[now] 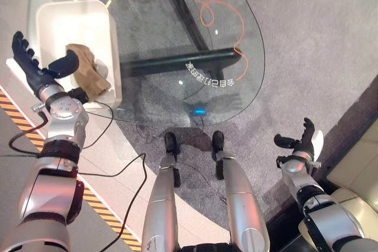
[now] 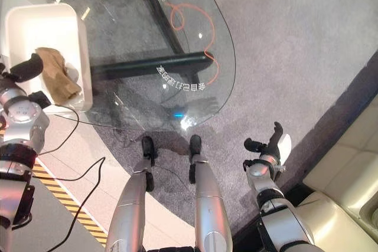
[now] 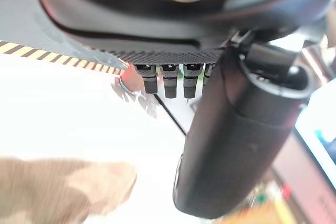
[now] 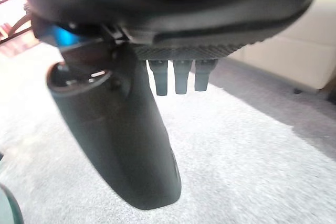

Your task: Wipe the table with a cloth and put it in the basket.

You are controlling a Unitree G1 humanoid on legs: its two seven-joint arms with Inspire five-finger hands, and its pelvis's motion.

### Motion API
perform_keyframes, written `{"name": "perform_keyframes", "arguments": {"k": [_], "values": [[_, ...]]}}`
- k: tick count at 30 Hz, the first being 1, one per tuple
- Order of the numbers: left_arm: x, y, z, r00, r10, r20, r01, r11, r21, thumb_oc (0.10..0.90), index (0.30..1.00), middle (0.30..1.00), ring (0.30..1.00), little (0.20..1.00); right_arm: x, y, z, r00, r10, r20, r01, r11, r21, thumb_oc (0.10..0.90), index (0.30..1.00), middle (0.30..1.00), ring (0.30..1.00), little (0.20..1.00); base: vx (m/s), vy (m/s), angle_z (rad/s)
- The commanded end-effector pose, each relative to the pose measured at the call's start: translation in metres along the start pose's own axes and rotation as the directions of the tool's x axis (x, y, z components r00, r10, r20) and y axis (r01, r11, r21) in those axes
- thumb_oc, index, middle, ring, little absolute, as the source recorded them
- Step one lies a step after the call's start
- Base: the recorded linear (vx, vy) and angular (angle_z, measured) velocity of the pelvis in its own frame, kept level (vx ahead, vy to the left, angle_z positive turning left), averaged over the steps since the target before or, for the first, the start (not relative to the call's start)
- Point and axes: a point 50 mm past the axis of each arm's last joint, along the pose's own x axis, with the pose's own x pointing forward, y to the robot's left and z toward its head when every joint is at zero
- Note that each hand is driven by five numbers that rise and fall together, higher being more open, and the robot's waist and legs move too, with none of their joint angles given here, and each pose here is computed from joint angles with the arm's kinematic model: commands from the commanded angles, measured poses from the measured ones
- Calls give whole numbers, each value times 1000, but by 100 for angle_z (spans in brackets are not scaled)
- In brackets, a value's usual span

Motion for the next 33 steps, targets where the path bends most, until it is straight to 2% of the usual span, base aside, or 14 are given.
{"name": "perform_keyframes", "arguments": {"k": [1, 4, 8, 11, 15, 19, 20, 22, 25, 27, 31, 33], "values": [[3, 41, -9, 999, 40, 37, -40, 999, 1, 800, 900, 900, 900, 900, -2, -42, -51, 991, -63, -118, 54, 995, -79, 800, 900, 900, 900, 900, 153, 10, -2], [-8, 58, -34, 999, 13, -34, -11, 999, 43, 800, 900, 900, 900, 900, -11, -51, -75, 982, -48, -185, 26, 992, -124, 800, 900, 900, 900, 900, 141, 5, 4], [-43, 74, -90, 972, -74, -221, 111, 981, 160, 800, 900, 900, 900, 900, -33, -54, -113, 951, 18, -307, -80, 979, -189, 800, 900, 900, 900, 900, 162, -22, 11], [-74, 86, -129, 918, -109, -380, 200, 957, 209, 800, 900, 900, 900, 900, -45, -55, -132, 916, 58, -398, -136, 976, -171, 800, 900, 900, 900, 900, 113, -12, 22], [-120, 105, -172, 809, -128, -574, 317, 917, 242, 800, 900, 900, 900, 900, -60, -57, -153, 861, 121, -494, -228, 960, -162, 800, 900, 900, 900, 900, 66, -4, -4], [-164, 117, -204, 658, -125, -742, 435, 868, 240, 800, 900, 900, 900, 900, -73, -49, -165, 806, 192, -560, -334, 928, -162, 800, 900, 900, 900, 900, 25, 5, 2], [-166, 118, -205, 658, -125, -743, 437, 866, 242, 800, 900, 900, 900, 900, -74, -49, -166, 803, 195, -563, -340, 926, -164, 800, 900, 900, 900, 900, 0, 0, 0], [-189, 123, -218, 569, -125, -813, 490, 845, 213, 800, 900, 900, 900, 900, -81, -44, -172, 772, 233, -591, -402, 899, -171, 800, 900, 900, 900, 900, 12, 12, -2], [-206, 127, -226, 499, -114, -859, 526, 828, 196, 800, 900, 900, 900, 900, -87, -40, -176, 744, 249, -619, -434, 885, -165, 800, 900, 900, 900, 900, 13, 9, -5], [-225, 130, -233, 402, -111, -909, 596, 785, 168, 800, 900, 900, 900, 900, -95, -35, -181, 715, 277, -643, -481, 861, -164, 800, 900, 900, 900, 900, 0, 0, 0], [-249, 134, -242, 277, -48, -960, 669, 726, 157, 800, 900, 900, 900, 900, -108, -31, -190, 648, 276, -710, -533, 830, -163, 800, 900, 900, 900, 900, 6, -2, -1], [-253, 136, -243, 255, -34, -966, 683, 713, 155, 800, 900, 900, 900, 900, -110, -30, -191, 631, 277, -724, -546, 822, -162, 800, 900, 900, 900, 900, 31, -6, -5]]}}
